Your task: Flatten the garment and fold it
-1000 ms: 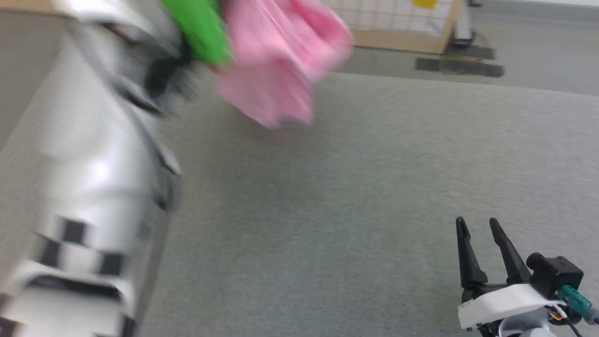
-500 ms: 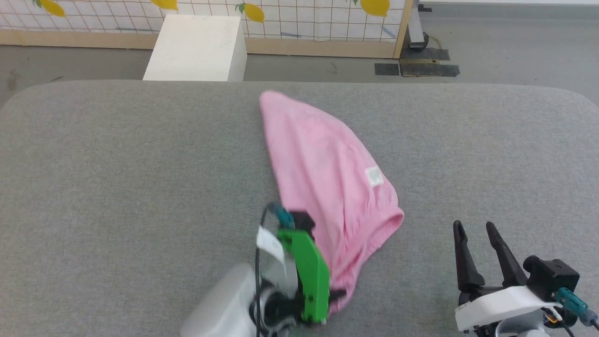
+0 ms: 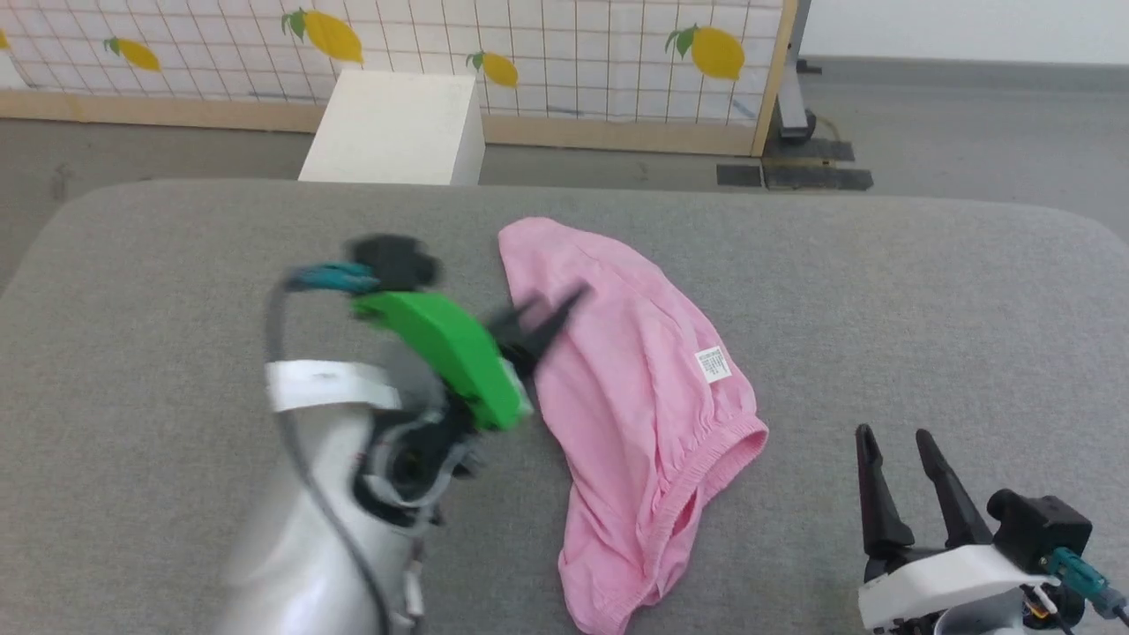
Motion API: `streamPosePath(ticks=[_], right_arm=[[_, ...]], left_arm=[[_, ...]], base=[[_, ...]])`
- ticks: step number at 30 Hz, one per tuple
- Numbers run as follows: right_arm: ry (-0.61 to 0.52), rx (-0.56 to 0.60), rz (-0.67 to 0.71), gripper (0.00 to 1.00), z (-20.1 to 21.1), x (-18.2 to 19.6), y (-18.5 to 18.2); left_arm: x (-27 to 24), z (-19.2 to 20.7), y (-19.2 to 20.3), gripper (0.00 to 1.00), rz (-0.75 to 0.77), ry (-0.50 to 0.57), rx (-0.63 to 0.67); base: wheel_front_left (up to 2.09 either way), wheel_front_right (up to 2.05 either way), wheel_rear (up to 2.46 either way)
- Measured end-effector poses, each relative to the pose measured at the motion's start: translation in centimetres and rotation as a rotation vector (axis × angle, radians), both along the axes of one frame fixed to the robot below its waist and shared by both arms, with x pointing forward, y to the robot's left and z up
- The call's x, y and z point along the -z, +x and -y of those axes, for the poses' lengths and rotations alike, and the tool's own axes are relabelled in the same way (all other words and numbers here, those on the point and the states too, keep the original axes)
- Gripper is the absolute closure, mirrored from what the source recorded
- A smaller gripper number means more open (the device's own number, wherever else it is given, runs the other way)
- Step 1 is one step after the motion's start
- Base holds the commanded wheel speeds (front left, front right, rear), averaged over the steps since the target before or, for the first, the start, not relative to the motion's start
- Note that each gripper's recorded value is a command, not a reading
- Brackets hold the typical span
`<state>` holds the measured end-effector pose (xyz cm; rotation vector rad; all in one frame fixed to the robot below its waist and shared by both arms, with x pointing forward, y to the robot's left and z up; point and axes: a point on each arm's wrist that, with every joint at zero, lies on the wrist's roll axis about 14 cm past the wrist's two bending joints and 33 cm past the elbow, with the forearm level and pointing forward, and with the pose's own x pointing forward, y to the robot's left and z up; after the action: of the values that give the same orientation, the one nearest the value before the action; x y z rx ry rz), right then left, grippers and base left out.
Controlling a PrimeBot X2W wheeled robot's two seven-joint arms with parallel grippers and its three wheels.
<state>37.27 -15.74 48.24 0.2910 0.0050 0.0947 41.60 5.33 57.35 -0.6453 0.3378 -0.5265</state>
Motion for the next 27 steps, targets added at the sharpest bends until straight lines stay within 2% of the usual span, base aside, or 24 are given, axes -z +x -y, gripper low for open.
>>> streamPosePath(ticks=[1, 6, 11, 16, 20, 27], right_arm=[[0.001, -0.003, 0.0, 0.0, -0.1, 0.0, -0.1], [0.008, -0.041, -0.086, 0.0, -1.0, 1.2, -0.3], [0.015, -0.139, -0.25, 0.0, -3.3, 3.3, -0.5], [0.013, -0.28, -0.379, 0.0, -7.0, 4.2, -0.2], [-0.018, -0.329, -0.455, 0.0, -8.0, 5.2, 0.6], [-0.05, -0.402, -0.441, 0.0, -10.7, 5.0, 2.8]], left_arm=[[-1.0, -1.5, 0.5, 0.0, 0.065, 0.013, -0.054], [-2.8, -10.4, 1.3, 0.0, 0.347, 0.227, -0.344], [-1.0, -13.8, -0.4, 0.0, 0.458, 0.341, -0.491], [2.8, -15.5, -2.1, 0.0, 0.381, 0.353, -0.592], [5.2, -15.6, -3.2, 0.0, 0.308, 0.342, -0.618], [6.4, -16.8, -3.9, 0.0, 0.267, 0.343, -0.669]], base=[[0.0, 0.0, 0.0], [0.0, 0.0, 0.0], [0.0, 0.0, 0.0], [0.0, 0.0, 0.0], [0.0, 0.0, 0.0], [0.0, 0.0, 0.0]])
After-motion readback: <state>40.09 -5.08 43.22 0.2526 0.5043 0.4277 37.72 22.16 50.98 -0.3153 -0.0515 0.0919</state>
